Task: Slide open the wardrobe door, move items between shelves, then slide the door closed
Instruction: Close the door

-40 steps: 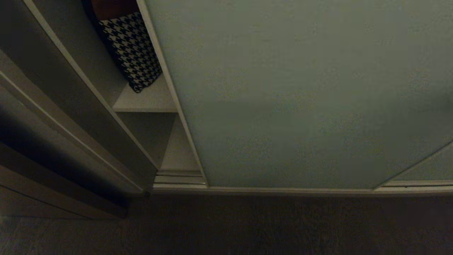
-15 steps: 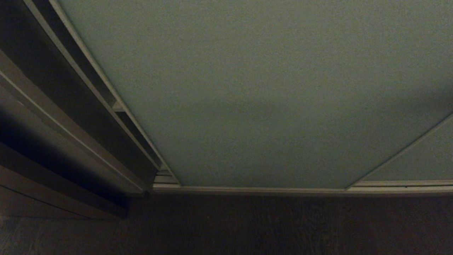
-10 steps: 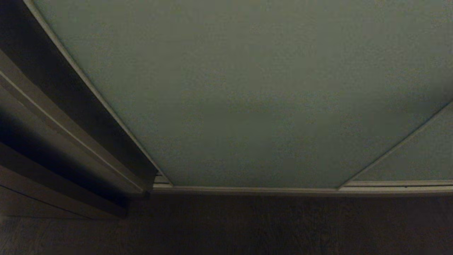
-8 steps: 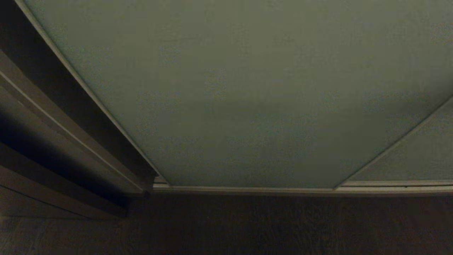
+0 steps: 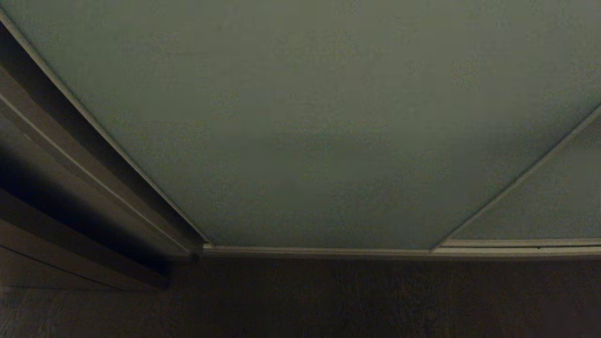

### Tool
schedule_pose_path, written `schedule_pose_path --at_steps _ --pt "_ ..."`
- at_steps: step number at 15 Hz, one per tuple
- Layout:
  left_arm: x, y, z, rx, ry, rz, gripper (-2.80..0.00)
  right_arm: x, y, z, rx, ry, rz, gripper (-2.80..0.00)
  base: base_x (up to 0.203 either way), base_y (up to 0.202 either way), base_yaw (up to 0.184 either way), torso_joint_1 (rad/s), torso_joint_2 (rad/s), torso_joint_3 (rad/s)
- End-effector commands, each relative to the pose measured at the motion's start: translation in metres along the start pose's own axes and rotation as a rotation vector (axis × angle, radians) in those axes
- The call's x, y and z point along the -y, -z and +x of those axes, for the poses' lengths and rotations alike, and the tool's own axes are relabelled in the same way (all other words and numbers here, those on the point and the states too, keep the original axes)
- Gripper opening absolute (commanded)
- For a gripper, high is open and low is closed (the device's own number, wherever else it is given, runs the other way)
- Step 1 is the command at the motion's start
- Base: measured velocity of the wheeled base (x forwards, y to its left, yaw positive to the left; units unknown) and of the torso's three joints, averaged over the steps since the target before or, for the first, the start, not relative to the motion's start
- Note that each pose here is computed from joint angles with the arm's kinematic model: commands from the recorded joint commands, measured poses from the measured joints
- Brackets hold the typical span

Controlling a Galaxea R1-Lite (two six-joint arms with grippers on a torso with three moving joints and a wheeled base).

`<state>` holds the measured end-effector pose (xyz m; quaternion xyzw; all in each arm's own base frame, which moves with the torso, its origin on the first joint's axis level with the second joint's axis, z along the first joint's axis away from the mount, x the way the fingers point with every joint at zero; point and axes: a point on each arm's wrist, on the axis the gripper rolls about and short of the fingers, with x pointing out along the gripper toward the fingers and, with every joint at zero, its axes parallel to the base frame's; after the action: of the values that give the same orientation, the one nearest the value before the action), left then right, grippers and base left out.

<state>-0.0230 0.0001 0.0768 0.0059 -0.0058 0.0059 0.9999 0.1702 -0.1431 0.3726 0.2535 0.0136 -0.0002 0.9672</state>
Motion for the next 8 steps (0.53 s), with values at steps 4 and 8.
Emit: schedule_pose_path --at_steps 4,8 --pt "0.0 0.0 0.0 -0.001 -0.001 0.0 -2.8 -0.004 0.008 -0.004 -0.017 -0.008 0.001 -2.8 0.0 0.0 0.0 0.0 0.0 0.0" --pt "0.0 0.0 0.0 -0.001 -0.001 0.0 -2.8 -0.016 0.022 -0.018 -0.031 -0.015 -0.127 -2.8 0.0 0.0 0.0 0.0 0.0 0.0"
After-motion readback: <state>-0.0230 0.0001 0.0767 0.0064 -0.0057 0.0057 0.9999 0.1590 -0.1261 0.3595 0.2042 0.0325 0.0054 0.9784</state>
